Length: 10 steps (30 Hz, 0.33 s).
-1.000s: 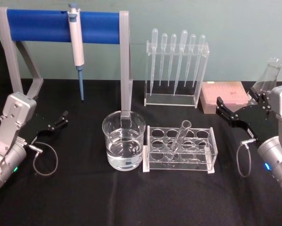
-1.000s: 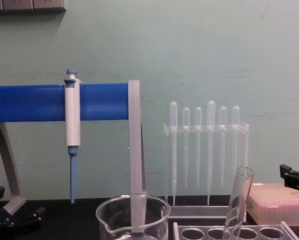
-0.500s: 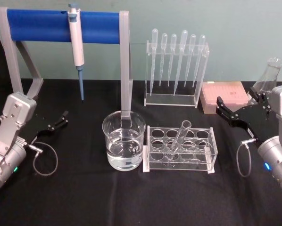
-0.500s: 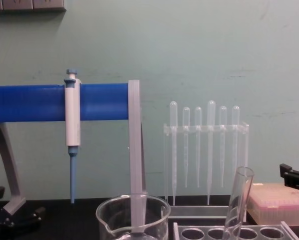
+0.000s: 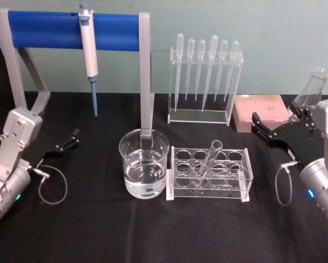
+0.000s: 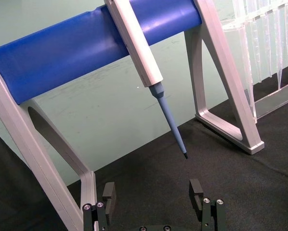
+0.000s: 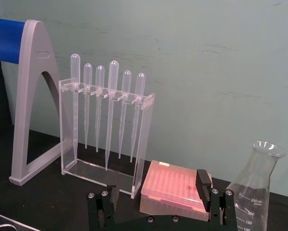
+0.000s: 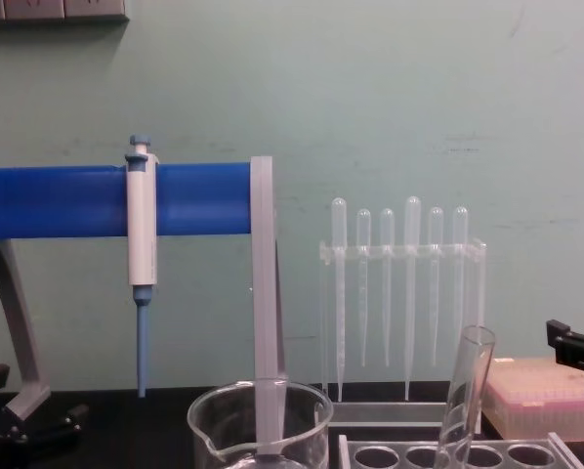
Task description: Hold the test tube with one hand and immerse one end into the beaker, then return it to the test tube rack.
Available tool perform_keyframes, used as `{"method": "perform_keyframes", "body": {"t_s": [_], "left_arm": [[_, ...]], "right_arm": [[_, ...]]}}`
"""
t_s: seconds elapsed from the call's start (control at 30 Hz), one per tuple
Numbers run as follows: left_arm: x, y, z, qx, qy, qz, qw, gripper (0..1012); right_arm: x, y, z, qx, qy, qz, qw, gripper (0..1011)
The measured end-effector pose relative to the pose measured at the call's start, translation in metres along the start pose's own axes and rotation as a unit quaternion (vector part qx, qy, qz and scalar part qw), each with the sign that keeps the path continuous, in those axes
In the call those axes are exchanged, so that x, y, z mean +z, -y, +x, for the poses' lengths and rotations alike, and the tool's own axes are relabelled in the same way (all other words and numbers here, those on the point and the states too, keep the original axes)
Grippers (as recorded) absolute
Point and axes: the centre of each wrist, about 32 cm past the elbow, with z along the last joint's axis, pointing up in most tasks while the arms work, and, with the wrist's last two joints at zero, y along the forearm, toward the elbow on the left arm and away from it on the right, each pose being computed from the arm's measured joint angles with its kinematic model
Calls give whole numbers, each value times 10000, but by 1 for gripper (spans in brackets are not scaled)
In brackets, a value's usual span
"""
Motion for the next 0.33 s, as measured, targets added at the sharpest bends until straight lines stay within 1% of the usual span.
{"method": "perform_keyframes", "body": {"t_s": [0.33], "left_arm": [[0,0,0,0,0,0,10000,1000]], "right_arm": [[0,0,0,0,0,0,10000,1003]]}}
